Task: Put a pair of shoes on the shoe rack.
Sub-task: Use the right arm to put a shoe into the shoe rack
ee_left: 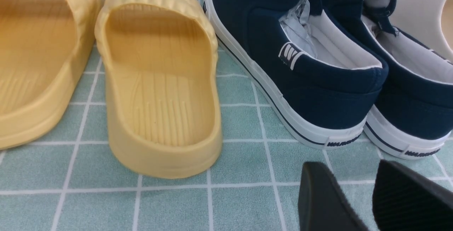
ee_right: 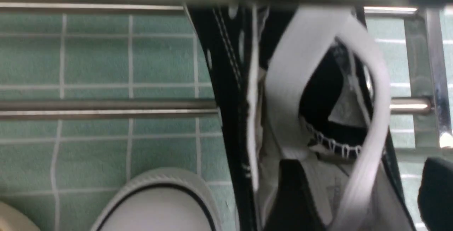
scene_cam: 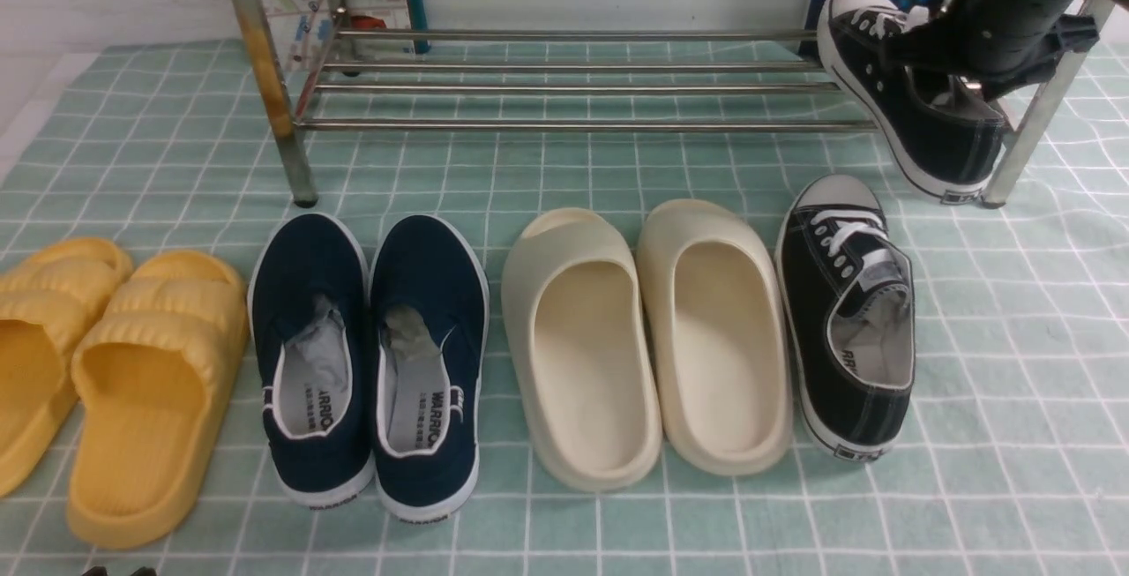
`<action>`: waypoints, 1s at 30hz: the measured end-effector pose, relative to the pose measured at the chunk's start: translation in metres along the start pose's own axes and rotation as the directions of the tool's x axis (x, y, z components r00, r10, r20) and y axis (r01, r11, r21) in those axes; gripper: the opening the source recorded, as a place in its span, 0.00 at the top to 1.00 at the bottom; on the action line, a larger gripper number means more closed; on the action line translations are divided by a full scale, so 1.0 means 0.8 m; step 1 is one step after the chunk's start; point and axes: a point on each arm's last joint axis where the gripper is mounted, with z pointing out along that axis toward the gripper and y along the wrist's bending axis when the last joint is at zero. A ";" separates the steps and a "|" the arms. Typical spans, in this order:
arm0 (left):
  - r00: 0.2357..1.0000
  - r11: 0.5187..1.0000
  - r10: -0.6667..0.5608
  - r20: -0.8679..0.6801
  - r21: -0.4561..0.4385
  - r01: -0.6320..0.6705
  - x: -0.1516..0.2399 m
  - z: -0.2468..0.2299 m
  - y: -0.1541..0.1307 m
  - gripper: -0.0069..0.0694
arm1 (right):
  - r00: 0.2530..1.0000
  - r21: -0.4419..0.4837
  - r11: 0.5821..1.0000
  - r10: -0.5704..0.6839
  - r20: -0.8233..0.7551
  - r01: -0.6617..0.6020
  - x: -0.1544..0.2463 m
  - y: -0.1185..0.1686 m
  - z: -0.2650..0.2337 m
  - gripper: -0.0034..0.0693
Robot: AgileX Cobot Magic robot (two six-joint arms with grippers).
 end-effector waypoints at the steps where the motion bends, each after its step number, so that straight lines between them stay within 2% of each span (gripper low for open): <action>1: 1.000 1.000 0.000 0.000 0.000 0.000 0.000 0.000 0.000 0.60 | 0.999 -0.009 0.999 -0.045 0.001 0.045 0.000 0.003 -0.009 0.33; 6: 1.000 1.000 0.000 -0.001 0.000 0.000 0.000 0.000 0.000 0.60 | 0.992 -0.047 0.991 -0.122 0.031 0.123 -0.004 0.012 -0.049 0.34; 11: 1.000 1.000 0.000 -0.001 0.000 0.000 0.000 0.000 0.000 0.60 | 0.988 -0.048 0.987 -0.154 -0.024 0.153 0.002 0.007 -0.070 0.34; 15: 1.000 1.000 0.000 -0.001 0.000 0.000 0.000 0.000 0.000 0.60 | 0.983 -0.048 0.984 -0.174 -0.064 0.171 0.012 0.003 -0.084 0.40; 16: 1.000 1.000 0.000 -0.001 0.000 0.000 0.000 0.000 0.000 0.60 | 0.981 -0.047 0.984 -0.174 -0.087 0.170 0.021 -0.001 -0.089 0.46; 17: 1.000 1.000 0.000 -0.001 0.000 0.000 0.000 0.000 0.000 0.60 | 0.981 -0.047 0.984 -0.173 -0.083 0.170 0.021 -0.002 -0.092 0.46; 18: 1.000 1.000 0.000 -0.001 0.000 0.000 0.000 0.000 0.000 0.60 | 0.979 -0.046 0.985 -0.172 -0.108 0.168 0.035 -0.007 -0.095 0.54; 20: 1.000 1.000 0.000 -0.001 0.000 0.000 0.000 0.000 0.000 0.60 | 0.978 -0.044 0.985 -0.171 -0.116 0.167 0.043 -0.011 -0.098 0.59; 22: 1.000 1.000 0.000 -0.001 0.000 0.000 0.000 0.000 0.000 0.60 | 0.980 -0.037 0.987 -0.157 -0.122 0.154 0.066 -0.026 -0.096 0.73; 24: 1.000 1.000 0.000 -0.001 0.000 0.000 0.000 0.000 0.000 0.60 | 0.981 -0.037 0.989 -0.149 -0.124 0.145 0.075 -0.031 -0.090 0.78; 26: 1.000 1.000 0.000 -0.001 0.000 0.000 0.000 0.000 0.000 0.60 | 0.984 -0.054 0.993 -0.114 -0.134 0.108 0.095 -0.040 -0.069 0.90; 28: 1.000 1.000 0.000 -0.001 0.000 0.000 0.000 0.000 0.000 0.60 | 0.987 -0.077 0.993 -0.104 -0.122 0.095 0.104 -0.039 -0.050 0.95; 30: 1.000 1.000 0.000 -0.001 0.000 0.000 0.000 0.000 0.000 0.60 | 0.989 -0.107 0.991 -0.096 -0.111 0.084 0.110 -0.033 -0.031 0.96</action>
